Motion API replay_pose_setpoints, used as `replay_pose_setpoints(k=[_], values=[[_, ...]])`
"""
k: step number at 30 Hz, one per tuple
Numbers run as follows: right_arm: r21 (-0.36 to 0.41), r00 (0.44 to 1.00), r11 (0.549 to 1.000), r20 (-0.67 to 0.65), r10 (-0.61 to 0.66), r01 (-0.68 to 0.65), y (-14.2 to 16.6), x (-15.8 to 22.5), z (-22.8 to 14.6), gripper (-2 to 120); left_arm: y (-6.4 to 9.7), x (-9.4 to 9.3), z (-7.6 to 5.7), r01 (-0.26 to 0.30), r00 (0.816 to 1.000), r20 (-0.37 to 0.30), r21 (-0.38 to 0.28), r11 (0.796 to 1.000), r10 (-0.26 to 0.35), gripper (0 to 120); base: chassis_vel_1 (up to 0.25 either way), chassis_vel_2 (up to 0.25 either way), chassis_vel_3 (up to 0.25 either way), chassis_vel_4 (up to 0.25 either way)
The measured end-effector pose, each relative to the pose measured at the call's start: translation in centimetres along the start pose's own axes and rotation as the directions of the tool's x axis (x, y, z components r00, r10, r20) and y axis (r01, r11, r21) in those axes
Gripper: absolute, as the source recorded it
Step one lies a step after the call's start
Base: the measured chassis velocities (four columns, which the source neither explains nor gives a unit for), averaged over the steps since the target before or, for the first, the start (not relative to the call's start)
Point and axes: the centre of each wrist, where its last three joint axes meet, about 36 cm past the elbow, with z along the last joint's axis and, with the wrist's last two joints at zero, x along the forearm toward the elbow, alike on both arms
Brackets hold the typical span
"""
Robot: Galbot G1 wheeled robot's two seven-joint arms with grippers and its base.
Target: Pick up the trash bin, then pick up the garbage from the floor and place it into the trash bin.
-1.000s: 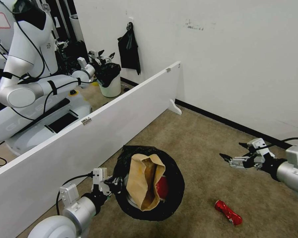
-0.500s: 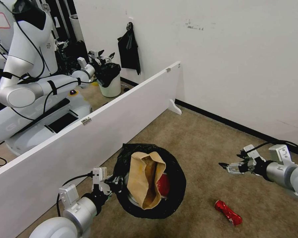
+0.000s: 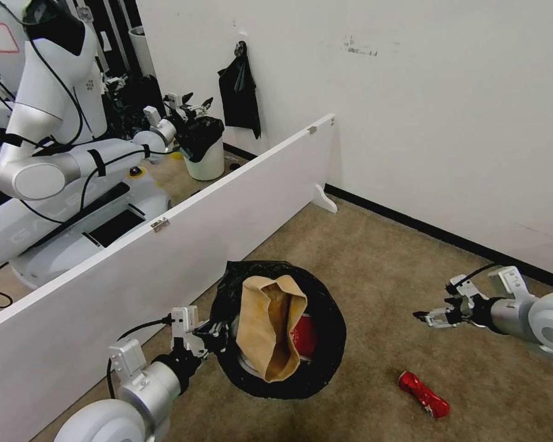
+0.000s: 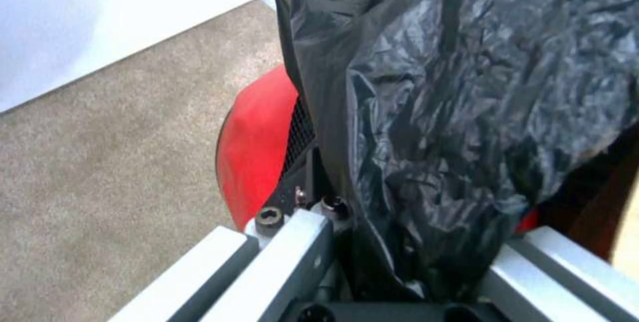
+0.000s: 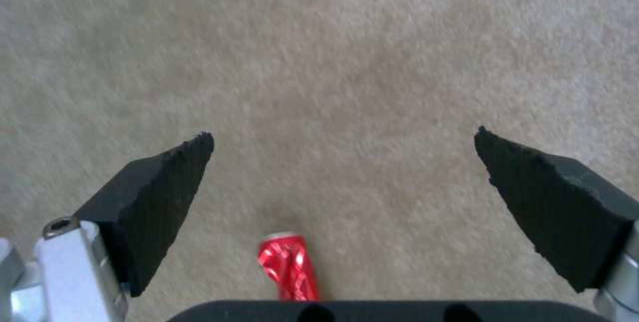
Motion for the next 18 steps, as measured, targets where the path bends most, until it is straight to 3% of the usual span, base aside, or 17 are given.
replay_pose_setpoints(k=[6,18], values=[[0.063,0.998,0.998,-0.07,0.008,-0.003,-0.3,-0.4,1.2,100,0.2,-0.1,0.1,0.0,1.0,0.006,0.006,1.0,0.0,0,0.0,0.0,0.0,0.0],[0.114,0.988,0.993,-0.151,0.028,-0.011,-0.5,-1.4,3.7,100,0.4,-0.4,0.1,-0.001,1.0,0.015,0.012,1.0,0.001,0,0.0,0.0,0.0,0.0]])
